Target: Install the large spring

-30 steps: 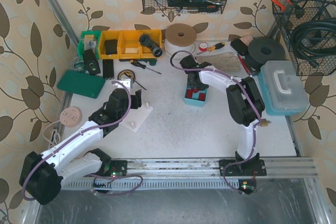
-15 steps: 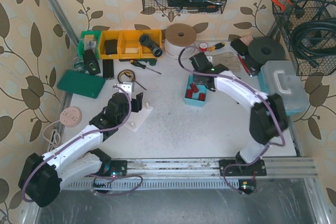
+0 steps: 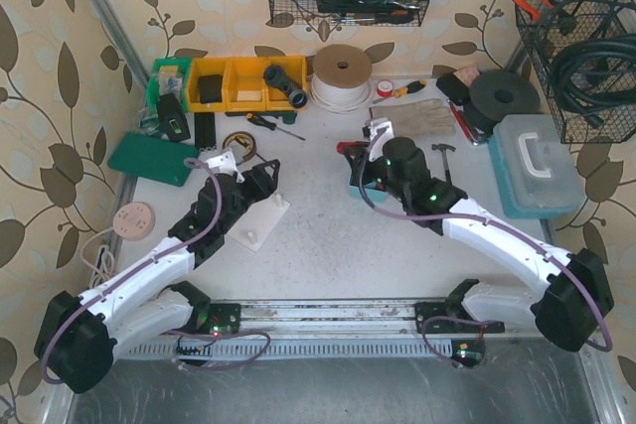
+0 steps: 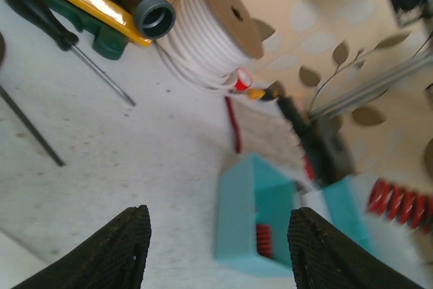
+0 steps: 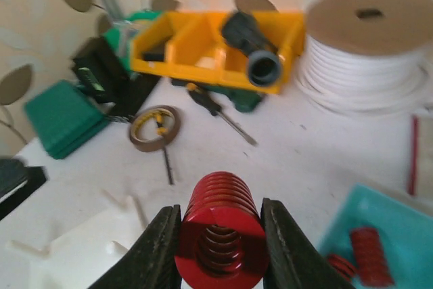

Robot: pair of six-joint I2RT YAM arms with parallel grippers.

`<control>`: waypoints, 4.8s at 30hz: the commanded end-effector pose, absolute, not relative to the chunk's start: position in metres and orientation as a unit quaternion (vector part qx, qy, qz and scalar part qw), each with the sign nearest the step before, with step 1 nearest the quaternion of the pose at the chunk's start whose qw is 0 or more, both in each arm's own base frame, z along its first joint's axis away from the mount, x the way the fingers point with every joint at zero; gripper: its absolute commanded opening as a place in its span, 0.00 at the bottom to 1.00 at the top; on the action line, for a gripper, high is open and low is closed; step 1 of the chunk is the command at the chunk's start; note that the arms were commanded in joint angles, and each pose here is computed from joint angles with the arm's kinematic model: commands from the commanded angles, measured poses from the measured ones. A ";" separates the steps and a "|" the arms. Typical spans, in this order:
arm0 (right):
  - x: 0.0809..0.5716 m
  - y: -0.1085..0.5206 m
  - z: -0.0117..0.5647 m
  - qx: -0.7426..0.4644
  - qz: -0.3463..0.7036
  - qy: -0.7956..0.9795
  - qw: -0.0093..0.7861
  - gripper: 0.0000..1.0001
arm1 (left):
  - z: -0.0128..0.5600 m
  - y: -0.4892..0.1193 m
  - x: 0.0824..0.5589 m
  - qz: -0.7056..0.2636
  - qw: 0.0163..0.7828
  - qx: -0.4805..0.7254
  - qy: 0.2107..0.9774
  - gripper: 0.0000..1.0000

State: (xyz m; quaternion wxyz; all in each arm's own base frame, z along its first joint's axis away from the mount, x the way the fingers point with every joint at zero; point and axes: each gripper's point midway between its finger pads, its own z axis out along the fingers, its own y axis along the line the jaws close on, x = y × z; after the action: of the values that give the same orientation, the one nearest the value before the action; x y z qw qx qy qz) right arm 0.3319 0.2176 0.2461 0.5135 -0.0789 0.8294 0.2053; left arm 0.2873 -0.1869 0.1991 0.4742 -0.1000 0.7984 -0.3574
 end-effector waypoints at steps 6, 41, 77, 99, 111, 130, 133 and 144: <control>0.299 0.276 0.331 -0.226 0.260 0.635 0.691 0.00 | 0.279 -0.197 0.294 -0.543 0.419 -0.254 0.682 0.58; 0.290 0.384 0.317 -0.368 0.146 0.518 0.758 0.00 | 0.267 -0.186 0.301 -0.595 0.310 -0.422 0.609 0.54; 0.278 0.390 0.298 -0.401 0.147 0.502 0.752 0.00 | 0.253 -0.204 0.290 -0.619 0.228 -0.395 0.639 0.47; 0.290 0.378 0.269 -0.405 0.175 0.539 0.718 0.00 | 0.282 -0.191 0.285 -0.658 0.239 -0.349 0.623 0.26; 0.296 0.369 0.252 -0.393 0.185 0.611 0.662 0.64 | 0.284 -0.171 0.301 -0.584 0.356 -0.292 0.668 0.00; 0.235 0.233 0.270 -0.291 0.175 0.676 0.654 1.00 | 0.240 -0.149 0.337 -0.167 0.663 -0.015 0.730 0.00; 0.229 0.219 0.272 -0.278 0.171 0.670 0.667 0.99 | 0.224 -0.144 0.346 -0.128 0.661 -0.020 0.739 0.00; 0.218 0.219 0.277 -0.283 0.199 0.647 0.679 0.98 | 0.196 -0.132 0.366 -0.070 0.657 -0.022 0.750 0.00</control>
State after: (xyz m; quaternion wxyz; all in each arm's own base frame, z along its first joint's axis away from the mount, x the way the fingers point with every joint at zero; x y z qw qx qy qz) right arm 0.2197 0.2178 0.2744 0.6768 -0.2848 0.6523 0.1879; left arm 0.3541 -0.1399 0.1671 0.6089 0.0080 0.7904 -0.0666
